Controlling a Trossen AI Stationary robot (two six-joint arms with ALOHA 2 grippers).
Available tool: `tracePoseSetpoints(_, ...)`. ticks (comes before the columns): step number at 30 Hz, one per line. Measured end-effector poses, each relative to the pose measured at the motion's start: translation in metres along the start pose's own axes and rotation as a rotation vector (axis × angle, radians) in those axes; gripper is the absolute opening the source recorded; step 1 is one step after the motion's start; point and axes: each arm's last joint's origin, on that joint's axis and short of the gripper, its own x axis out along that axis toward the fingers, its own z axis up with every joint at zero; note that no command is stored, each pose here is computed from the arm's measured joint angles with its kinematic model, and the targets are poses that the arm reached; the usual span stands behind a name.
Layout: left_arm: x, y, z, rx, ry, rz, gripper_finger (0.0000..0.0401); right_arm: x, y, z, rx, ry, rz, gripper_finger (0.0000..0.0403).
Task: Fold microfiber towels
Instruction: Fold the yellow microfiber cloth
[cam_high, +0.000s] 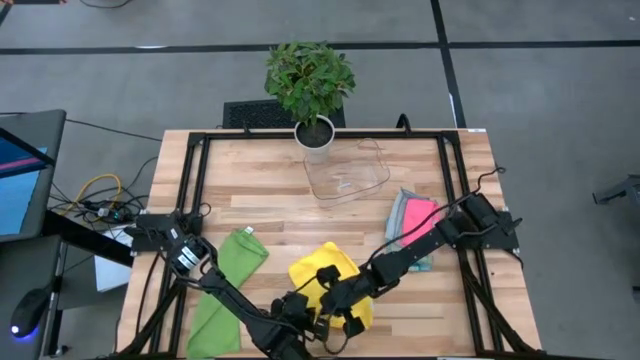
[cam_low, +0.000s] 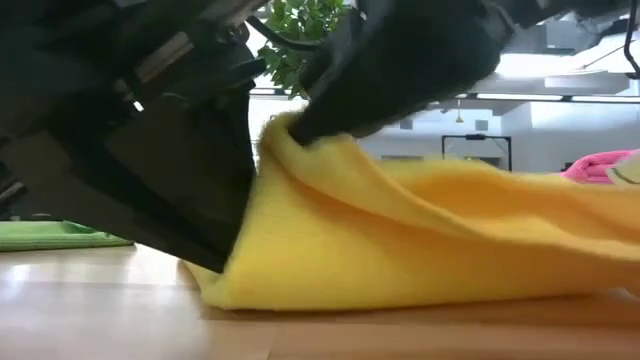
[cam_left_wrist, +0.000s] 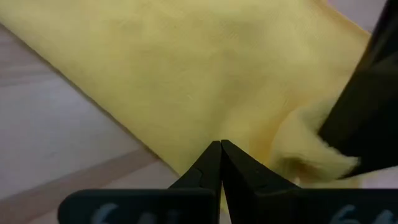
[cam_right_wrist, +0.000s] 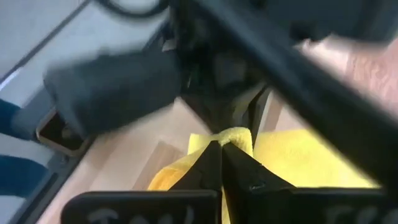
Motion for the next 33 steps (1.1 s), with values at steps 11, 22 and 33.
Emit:
tracePoseSetpoints(11,-0.014,-0.009,0.007,0.079,0.064,0.013,0.0000,-0.002,-0.015,0.004,-0.016,-0.014,-0.010,0.0034)
tracePoseSetpoints(22,-0.062,-0.026,0.022,0.133,0.125,-0.076,0.0000,-0.002,-0.024,0.006,-0.059,-0.033,-0.024,0.0036)
tracePoseSetpoints(33,-0.062,-0.023,0.023,0.138,0.031,-0.083,0.0000,-0.004,-0.032,0.009,-0.067,-0.072,-0.032,0.0085)
